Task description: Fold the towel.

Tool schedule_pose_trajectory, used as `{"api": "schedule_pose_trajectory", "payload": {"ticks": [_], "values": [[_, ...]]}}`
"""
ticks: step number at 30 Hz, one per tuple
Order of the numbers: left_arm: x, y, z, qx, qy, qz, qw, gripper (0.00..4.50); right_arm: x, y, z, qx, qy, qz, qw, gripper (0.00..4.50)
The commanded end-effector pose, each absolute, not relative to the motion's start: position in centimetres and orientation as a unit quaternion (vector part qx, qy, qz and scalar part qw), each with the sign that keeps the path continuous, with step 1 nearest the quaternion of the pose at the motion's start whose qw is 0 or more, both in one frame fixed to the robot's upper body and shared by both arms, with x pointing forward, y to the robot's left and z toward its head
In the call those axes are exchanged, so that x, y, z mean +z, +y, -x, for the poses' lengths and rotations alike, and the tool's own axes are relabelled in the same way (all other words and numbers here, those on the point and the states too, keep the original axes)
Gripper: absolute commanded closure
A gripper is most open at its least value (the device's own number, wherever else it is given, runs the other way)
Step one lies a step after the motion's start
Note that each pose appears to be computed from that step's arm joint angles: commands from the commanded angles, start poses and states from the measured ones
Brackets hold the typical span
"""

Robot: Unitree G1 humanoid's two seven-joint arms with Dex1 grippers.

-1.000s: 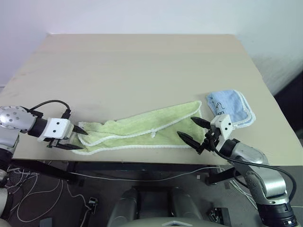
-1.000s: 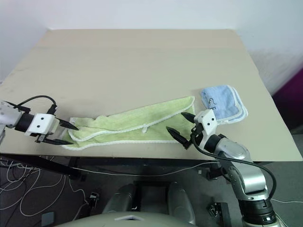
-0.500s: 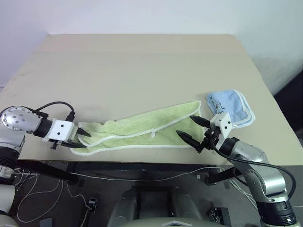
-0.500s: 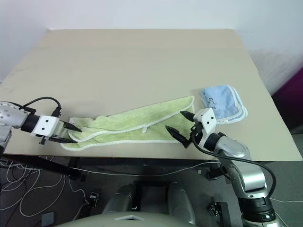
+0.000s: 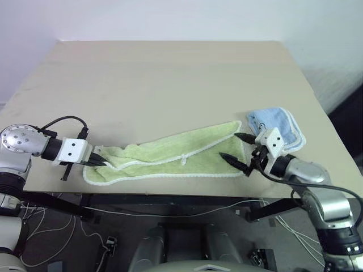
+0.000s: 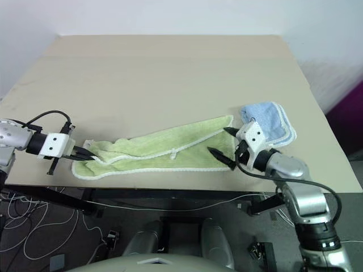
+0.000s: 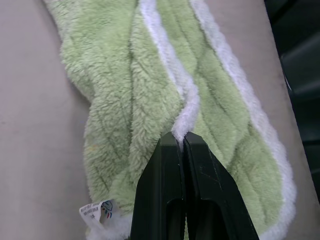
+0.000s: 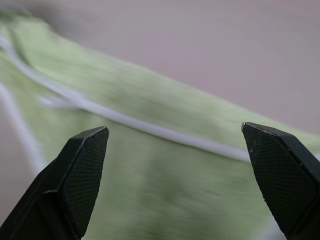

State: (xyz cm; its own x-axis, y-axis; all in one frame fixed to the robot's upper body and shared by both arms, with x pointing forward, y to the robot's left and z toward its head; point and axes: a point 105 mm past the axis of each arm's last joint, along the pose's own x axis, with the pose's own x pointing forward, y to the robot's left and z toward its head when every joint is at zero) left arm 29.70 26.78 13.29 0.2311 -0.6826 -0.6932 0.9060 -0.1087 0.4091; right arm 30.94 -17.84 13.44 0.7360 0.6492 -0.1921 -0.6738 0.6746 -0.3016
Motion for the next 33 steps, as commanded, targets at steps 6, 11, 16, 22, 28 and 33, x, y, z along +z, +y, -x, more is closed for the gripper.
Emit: {"api": "schedule_pose_trajectory", "payload": {"ticks": [6,11,16,22,28,33], "values": [[17.5,26.7,-31.0,-0.548,0.074,-0.375,0.744,4.46,14.8,-21.1,-35.0,0.321,0.005,0.381,0.867,0.00],[17.7,26.6,-30.7,-0.529,0.066,-0.365,0.763,4.46,13.8,-22.0,-36.9,0.315,0.008,0.473,0.822,0.00],[17.7,26.4,-30.3,-0.517,0.064,-0.357,0.775,4.46,14.1,-21.7,-38.3,0.308,-0.021,0.529,0.791,0.00],[17.4,26.3,-29.9,-0.505,0.065,-0.347,0.788,4.46,14.2,-20.5,-38.6,0.319,-0.053,0.561,0.762,0.00],[17.2,26.2,-29.8,-0.496,0.064,-0.341,0.796,4.50,14.1,-19.9,-38.1,0.340,-0.067,0.575,0.741,1.65],[17.1,26.3,-30.0,-0.484,0.061,-0.335,0.806,4.50,14.5,-19.8,-37.7,0.343,-0.080,0.587,0.729,3.42]]}}
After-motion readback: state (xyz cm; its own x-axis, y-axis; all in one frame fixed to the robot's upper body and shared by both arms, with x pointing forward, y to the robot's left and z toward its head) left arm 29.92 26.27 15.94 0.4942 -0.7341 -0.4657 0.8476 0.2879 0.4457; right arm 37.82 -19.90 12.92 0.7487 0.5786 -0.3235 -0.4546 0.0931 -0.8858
